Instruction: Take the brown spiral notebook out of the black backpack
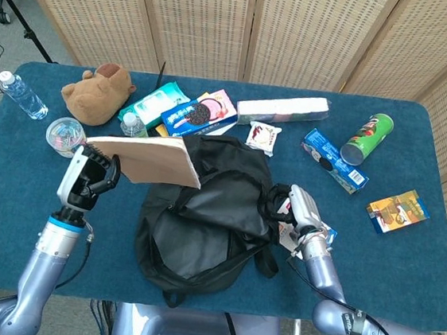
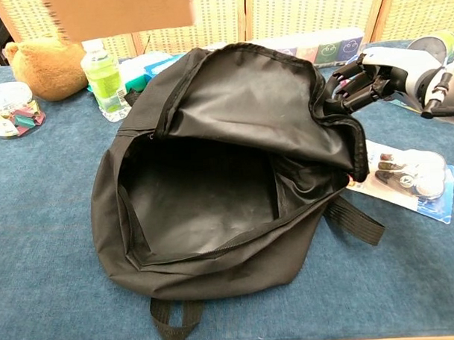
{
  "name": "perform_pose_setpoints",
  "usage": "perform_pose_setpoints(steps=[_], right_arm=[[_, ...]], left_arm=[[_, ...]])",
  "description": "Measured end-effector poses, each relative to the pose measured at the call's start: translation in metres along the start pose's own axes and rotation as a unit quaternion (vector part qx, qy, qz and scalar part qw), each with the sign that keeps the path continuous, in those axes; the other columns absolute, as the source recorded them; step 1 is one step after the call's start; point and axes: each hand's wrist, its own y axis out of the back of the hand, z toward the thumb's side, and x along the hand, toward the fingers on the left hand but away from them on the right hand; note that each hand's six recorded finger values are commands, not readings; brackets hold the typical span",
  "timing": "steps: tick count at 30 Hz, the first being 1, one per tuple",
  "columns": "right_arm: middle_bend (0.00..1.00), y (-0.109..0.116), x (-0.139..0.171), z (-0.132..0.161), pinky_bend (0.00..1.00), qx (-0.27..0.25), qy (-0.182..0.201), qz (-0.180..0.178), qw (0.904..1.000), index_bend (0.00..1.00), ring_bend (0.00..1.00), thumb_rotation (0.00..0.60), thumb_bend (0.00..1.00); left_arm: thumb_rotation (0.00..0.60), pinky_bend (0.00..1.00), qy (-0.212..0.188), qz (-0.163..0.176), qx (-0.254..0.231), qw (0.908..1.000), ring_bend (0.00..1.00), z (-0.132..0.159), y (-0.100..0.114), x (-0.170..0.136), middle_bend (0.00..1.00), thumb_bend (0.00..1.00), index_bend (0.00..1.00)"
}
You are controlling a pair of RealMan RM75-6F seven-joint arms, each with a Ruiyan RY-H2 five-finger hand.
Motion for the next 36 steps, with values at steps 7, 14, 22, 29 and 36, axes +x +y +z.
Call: perform_pose_setpoints(steps=[7, 14, 22, 29, 36], right_arm=[[0.68, -0.001, 0.001, 0.002, 0.28, -0.003, 0.004, 0.004, 1.0, 0.63, 0.46, 0.6, 0.76], [0.68, -0.003, 0.005, 0.004, 0.28, -0.003, 0.007, 0.009, 0.9999, 0.63, 0.46, 0.6, 0.76], [0.68, -0.004, 0.005, 0.002, 0.28, -0.002, 0.003, 0.011, 0.9999, 0.63, 0.46, 0.6, 0.76], [0.68, -0.01, 0.006, 0.001, 0.28, 0.0, 0.001, 0.016, 0.9999, 0.63, 0.46, 0.6, 0.76], [0.68, -0.012, 0.006, 0.0, 0.28, 0.001, 0.0, 0.02, 0.9998, 0.63, 0.46, 0.6, 0.76]], left_arm=[[0.6, 0.53, -0.034, 0.037, 0.137, 0.9893, 0.42, -0.003, 0.044, -0.006, 0.46, 0.67, 0.75], [0.6, 0.53, -0.025, 0.069, 0.328, 0.9417, 0.42, -0.024, 0.113, -0.022, 0.46, 0.66, 0.76], [0.6, 0.53, -0.012, 0.096, 0.479, 0.8724, 0.42, -0.039, 0.164, -0.044, 0.46, 0.63, 0.76], [0.6, 0.5, 0.035, 0.121, 0.567, 0.8141, 0.34, -0.055, 0.18, -0.054, 0.34, 0.55, 0.67], [0.6, 0.09, 0.106, 0.118, 0.594, 0.7885, 0.0, -0.08, 0.189, -0.066, 0.0, 0.13, 0.02]])
